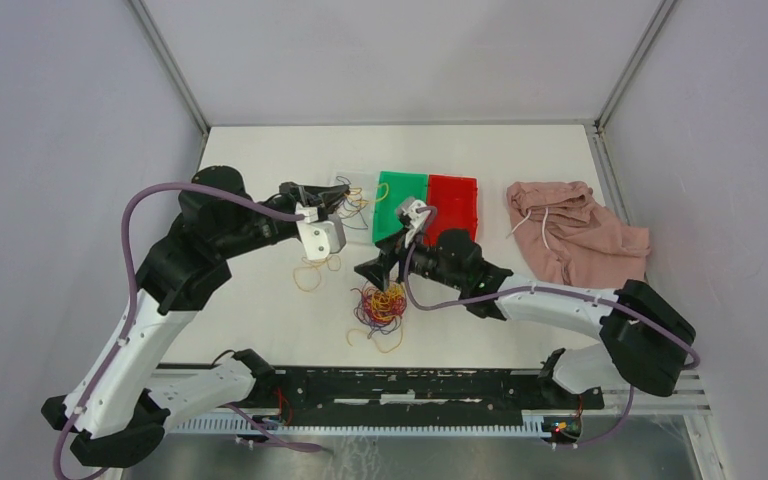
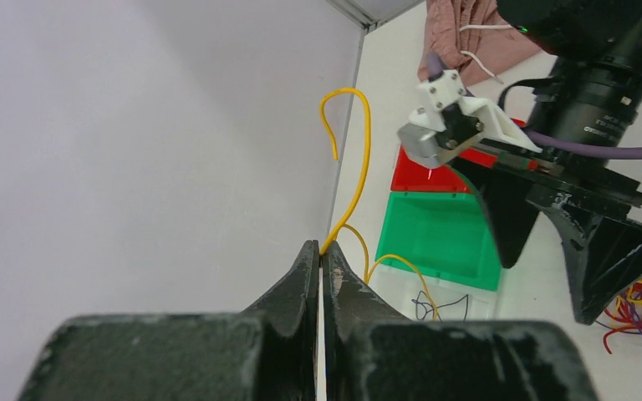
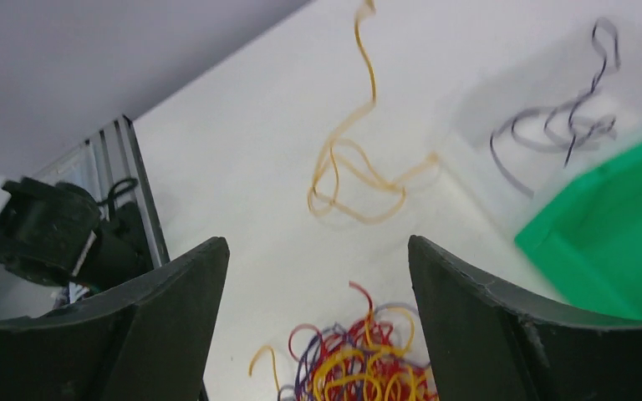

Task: Untangle the cables
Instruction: Untie the cable, then place the cable in the bin.

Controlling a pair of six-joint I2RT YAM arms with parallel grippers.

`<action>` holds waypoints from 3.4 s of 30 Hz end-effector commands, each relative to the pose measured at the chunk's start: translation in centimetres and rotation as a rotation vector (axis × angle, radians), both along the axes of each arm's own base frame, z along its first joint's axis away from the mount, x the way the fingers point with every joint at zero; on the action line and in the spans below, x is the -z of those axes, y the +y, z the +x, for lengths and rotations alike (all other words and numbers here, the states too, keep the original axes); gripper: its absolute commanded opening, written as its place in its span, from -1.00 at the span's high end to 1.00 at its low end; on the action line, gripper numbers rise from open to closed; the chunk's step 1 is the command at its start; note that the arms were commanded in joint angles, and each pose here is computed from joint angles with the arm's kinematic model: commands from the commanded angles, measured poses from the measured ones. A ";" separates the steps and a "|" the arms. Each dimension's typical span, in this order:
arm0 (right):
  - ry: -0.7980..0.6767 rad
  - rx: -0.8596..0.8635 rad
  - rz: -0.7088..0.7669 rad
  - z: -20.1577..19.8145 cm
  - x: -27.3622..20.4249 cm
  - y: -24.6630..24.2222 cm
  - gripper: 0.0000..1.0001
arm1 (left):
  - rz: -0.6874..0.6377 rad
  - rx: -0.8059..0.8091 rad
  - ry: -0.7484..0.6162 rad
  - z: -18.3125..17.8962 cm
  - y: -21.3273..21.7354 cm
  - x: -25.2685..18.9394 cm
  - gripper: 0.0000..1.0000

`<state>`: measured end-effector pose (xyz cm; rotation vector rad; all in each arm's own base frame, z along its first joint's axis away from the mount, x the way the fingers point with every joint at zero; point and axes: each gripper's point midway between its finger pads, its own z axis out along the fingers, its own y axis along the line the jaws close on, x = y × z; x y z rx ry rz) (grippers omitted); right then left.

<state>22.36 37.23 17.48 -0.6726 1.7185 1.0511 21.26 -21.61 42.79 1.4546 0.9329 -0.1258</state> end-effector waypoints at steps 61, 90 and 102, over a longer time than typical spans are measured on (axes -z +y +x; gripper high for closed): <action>0.277 0.043 0.398 13.6 -3.8 6.3 1.00 | -0.105 -0.283 -0.122 0.7 5.7 -2.4 0.94; 0.052 0.444 0.192 22.1 -23.0 -16.6 0.99 | 0.243 -0.281 0.205 2.7 4.2 13.9 -0.44; 0.066 0.526 0.020 23.6 -16.7 -18.2 0.99 | 0.222 -0.288 0.187 2.3 4.6 13.0 -0.44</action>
